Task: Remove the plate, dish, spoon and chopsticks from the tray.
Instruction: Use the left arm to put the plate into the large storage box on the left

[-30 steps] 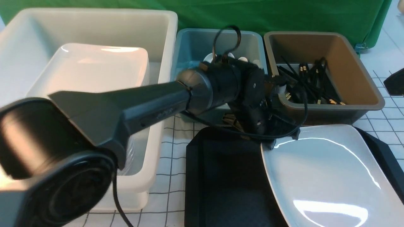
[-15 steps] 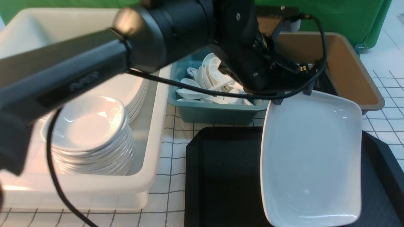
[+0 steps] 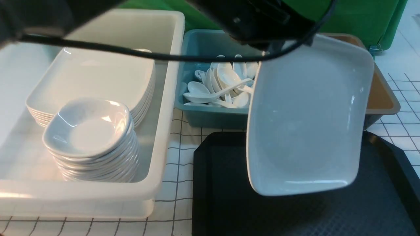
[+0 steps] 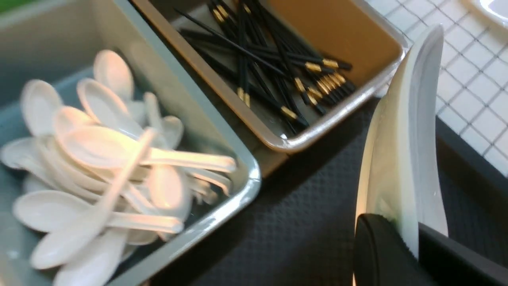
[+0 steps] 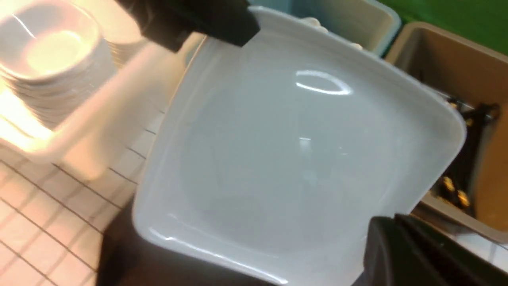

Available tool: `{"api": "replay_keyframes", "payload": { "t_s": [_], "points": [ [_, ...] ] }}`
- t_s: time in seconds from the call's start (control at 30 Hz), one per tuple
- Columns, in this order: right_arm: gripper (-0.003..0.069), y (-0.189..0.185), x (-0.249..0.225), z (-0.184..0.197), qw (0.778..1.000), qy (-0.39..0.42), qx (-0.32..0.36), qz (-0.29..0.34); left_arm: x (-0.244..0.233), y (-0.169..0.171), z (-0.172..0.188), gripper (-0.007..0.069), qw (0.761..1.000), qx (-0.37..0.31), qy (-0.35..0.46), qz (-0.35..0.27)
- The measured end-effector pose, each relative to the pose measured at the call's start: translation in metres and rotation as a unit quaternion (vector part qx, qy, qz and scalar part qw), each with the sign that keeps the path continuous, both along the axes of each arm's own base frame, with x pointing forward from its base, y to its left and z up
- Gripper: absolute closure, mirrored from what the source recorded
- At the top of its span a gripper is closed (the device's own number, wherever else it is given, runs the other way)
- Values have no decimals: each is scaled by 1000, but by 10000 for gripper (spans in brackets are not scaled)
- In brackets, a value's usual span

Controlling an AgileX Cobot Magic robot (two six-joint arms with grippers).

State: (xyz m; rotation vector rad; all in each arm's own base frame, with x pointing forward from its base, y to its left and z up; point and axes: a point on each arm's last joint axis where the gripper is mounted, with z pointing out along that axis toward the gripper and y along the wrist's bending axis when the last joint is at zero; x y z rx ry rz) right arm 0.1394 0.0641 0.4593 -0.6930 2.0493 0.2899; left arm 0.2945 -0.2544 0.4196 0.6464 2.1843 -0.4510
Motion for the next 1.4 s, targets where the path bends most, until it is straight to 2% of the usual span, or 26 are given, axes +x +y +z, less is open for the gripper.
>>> {"api": "replay_keyframes", "payload": {
  "t_s": [0.13,0.27,0.3,0.33,0.37,0.4,0.43,0.57,0.63,0.77,0.87,0.93,1.03,1.17,1.4],
  "points": [
    [660,10,-2,5,998,-11,40,43,5,41,30,602,998,-25,-23,51],
    [660,23,5,9,992,-29,77,101,7,113,63,602,987,-48,-54,141],
    [660,27,9,8,990,-27,87,111,8,140,71,602,981,-50,-62,179],
    [660,26,9,8,990,-29,87,112,8,144,72,602,979,-51,-64,185],
    [660,30,16,7,988,-24,91,119,8,175,78,602,969,-53,-69,230],
    [660,31,17,8,988,-24,92,121,9,183,79,602,966,-52,-69,242],
    [660,34,22,8,988,-22,92,126,7,210,83,602,956,-60,-72,279],
    [660,54,33,18,981,-28,95,165,5,275,87,602,929,-86,-69,354],
    [660,64,35,22,978,-32,97,182,5,288,86,602,923,-95,-67,368],
    [660,103,44,31,967,-38,87,238,10,342,54,602,884,-157,-48,437],
    [660,125,50,27,962,-28,83,259,17,360,24,602,866,-189,-38,461],
    [660,132,53,26,961,-26,83,263,20,365,11,601,860,-201,-32,468],
    [660,148,62,17,960,-21,83,267,33,371,-42,600,840,-237,-5,489],
    [659,158,74,8,962,-15,80,261,44,375,-91,599,820,-261,21,509],
    [659,167,86,-5,963,2,71,259,63,385,-128,599,791,-293,36,536]
  ]
}}
